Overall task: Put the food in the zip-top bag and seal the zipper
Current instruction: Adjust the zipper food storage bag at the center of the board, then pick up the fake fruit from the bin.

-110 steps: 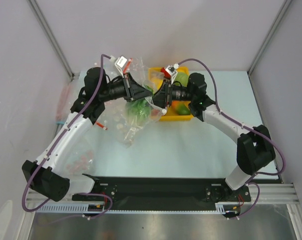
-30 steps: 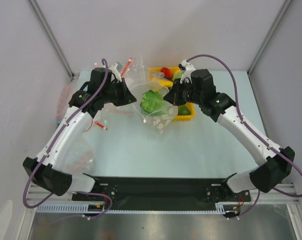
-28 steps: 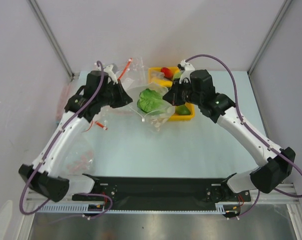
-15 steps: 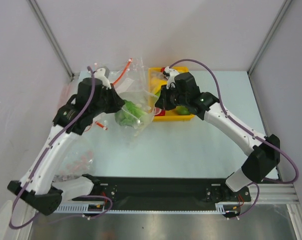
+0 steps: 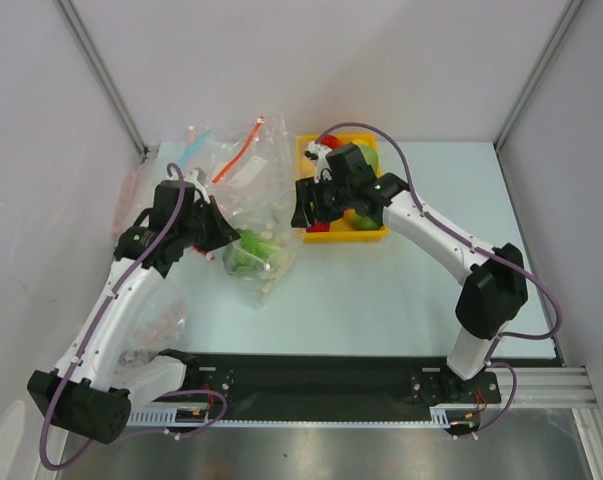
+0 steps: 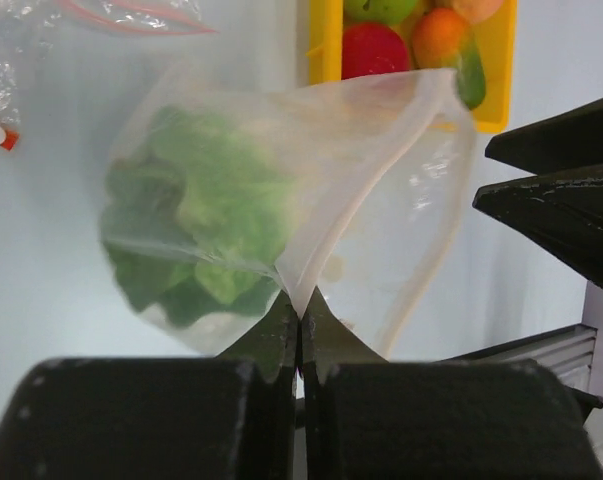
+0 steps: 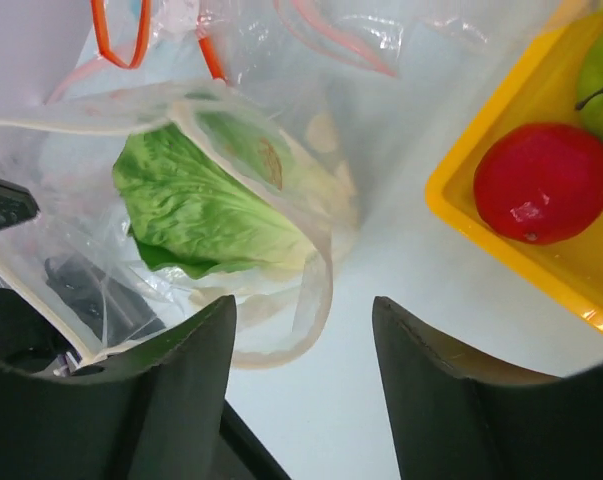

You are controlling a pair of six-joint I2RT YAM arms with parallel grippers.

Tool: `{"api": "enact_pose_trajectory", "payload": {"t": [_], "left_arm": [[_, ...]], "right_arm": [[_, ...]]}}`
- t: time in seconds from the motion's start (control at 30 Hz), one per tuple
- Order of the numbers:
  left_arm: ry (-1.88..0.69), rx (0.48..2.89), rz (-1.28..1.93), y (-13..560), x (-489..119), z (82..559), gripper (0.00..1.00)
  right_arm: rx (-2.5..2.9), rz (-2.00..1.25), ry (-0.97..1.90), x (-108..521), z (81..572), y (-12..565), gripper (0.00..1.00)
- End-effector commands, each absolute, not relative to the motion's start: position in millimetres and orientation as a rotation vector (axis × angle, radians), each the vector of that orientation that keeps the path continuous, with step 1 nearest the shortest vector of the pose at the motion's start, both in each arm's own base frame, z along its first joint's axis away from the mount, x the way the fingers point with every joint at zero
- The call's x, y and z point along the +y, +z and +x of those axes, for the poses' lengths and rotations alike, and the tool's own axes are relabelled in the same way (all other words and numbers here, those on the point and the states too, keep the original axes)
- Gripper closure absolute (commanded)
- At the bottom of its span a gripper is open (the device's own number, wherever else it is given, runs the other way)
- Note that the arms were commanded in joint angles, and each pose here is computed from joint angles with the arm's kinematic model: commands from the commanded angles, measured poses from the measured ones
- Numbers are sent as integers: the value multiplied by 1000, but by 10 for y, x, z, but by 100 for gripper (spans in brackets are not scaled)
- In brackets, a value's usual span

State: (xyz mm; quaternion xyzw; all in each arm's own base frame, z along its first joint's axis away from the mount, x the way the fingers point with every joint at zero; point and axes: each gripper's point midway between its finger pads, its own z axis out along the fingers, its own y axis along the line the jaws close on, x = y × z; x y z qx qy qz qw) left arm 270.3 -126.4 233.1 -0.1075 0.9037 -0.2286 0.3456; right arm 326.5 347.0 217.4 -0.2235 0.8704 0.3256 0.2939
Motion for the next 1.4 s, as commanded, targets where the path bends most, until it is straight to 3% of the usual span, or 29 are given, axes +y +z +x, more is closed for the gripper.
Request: {"api": "enact_pose_trajectory", "payload": {"t": [0.0, 0.13, 0.3, 0.33, 0.37, 0.57, 0.67, 0.77, 0.83, 1.03, 1.37], "left_arm": [[-708, 2280, -241, 2545, -1409, 2793, 100], [-795, 2351, -245, 2257, -1536, 2718, 100], [-777, 2315, -262, 2266, -1489, 2715, 100], [-772, 2319, -260, 2265, -1484, 2707, 100], [-767, 2318, -248, 2270, -1480, 2706, 100], [-758, 2321, -224, 2295, -1476, 2707, 100], [-736, 2314, -227, 2312, -1449, 2737, 99], [-720, 2307, -239, 2320, -1401, 2767, 99], [-726, 2285, -243, 2352, -1378, 2789, 100], [-660, 2271, -304, 2294, -1258, 2804, 100], [-667, 2163, -425, 2386, -1133, 2765, 100]], "right_arm": [[2155, -572, 861, 3383, 3353, 2683, 37], [2140, -390, 947, 3156, 3471, 2801, 35], [2135, -222, 1014, 2777, 3655, 2846, 22], [2147, -198, 992, 2714, 3671, 2821, 18], [2170, -168, 967, 2647, 3684, 2731, 1], [2137, 83, 1045, 2328, 3883, 2447, 2], [2237, 2, 929, 2419, 3916, 2314, 13], [2325, -69, 860, 2594, 3966, 2080, 16], [2339, -72, 855, 2685, 4054, 1958, 16], [2399, -159, 735, 2798, 4195, 1652, 1], [2429, -190, 671, 2912, 4353, 1201, 2]]}}
